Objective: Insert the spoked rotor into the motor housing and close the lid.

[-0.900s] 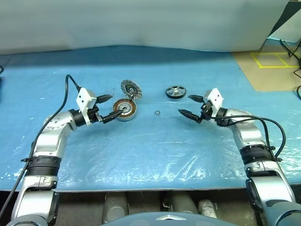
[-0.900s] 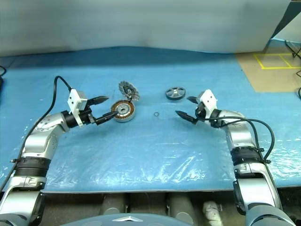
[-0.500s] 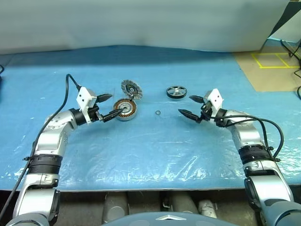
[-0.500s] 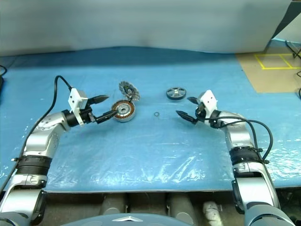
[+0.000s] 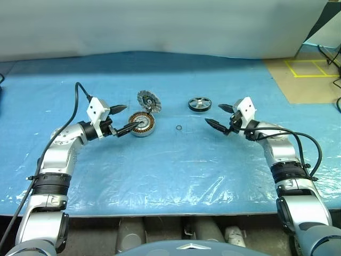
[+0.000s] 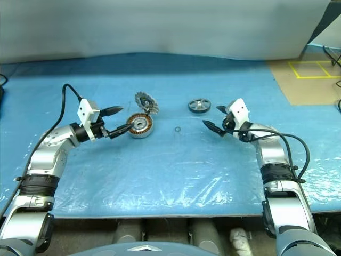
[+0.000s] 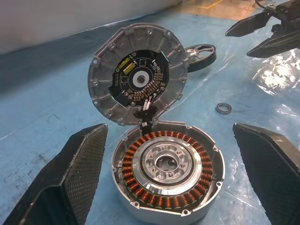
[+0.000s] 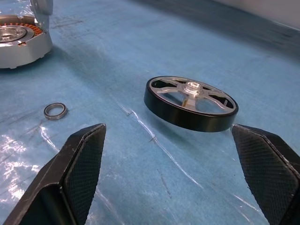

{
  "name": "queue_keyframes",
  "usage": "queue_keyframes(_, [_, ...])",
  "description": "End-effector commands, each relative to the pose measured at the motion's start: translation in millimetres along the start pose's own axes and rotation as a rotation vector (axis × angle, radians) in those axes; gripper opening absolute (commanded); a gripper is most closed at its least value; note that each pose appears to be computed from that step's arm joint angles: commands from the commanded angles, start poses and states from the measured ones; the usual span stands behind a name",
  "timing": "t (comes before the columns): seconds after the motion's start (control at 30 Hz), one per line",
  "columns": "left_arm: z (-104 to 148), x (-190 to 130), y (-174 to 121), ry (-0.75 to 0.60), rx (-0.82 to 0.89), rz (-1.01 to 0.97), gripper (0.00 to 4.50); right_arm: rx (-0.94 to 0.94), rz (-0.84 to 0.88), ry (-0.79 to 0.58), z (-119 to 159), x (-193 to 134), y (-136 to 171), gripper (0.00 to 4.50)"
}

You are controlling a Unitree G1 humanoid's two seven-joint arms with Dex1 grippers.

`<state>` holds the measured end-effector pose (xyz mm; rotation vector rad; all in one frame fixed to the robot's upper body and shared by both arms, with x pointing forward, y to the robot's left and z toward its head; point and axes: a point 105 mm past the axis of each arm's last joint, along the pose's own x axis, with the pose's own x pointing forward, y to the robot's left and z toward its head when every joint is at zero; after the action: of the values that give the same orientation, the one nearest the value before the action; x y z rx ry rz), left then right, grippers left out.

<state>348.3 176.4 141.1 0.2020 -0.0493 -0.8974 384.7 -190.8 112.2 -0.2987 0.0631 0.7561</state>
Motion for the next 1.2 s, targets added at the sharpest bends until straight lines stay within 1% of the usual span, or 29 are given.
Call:
queue_keyframes(0.03, [10.8,-0.1,3.3,-0.019,0.052,0.003,4.50,-0.039,-0.028,-0.046,16.1,-2.7,-8.2,4.47])
queue_keyframes(0.2, [8.8,-0.5,3.4,0.012,0.078,-0.020,4.50,-0.040,-0.037,-0.048,16.6,-2.4,-6.9,4.47])
queue_keyframes(0.3, [7.6,0.9,3.7,0.062,0.146,-0.066,4.50,-0.040,-0.039,-0.047,16.3,-1.4,-5.7,4.47])
queue_keyframes(0.4, [12.1,5.0,8.2,0.133,0.273,-0.140,4.50,-0.040,-0.040,-0.046,16.0,0.1,-5.5,4.47])
queue_keyframes(0.57, [30.3,16.8,7.0,0.280,0.562,-0.446,4.50,-0.042,-0.035,-0.046,15.8,3.4,-5.8,4.47])
queue_keyframes(0.7, [33.0,22.0,5.8,0.365,0.681,-0.630,4.50,-0.040,-0.029,-0.048,13.3,3.8,-3.2,4.47])
queue_keyframes(0.83, [38.7,30.5,5.3,0.415,0.752,-0.745,4.50,-0.039,-0.038,-0.060,11.4,0.1,0.0,4.47])
queue_keyframes(0.97, [38.1,35.0,6.4,0.457,0.793,-0.789,4.50,-0.040,-0.067,-0.066,9.9,-5.0,-0.9,4.47])
queue_keyframes(1.07, [34.3,36.7,5.8,0.486,0.809,-0.816,4.50,-0.036,-0.090,-0.068,8.5,-7.3,-1.9,4.47])
queue_keyframes(1.2, [22.7,35.3,4.0,0.538,0.823,-0.854,4.50,-0.034,-0.102,-0.068,6.0,-11.2,-1.7,4.47])
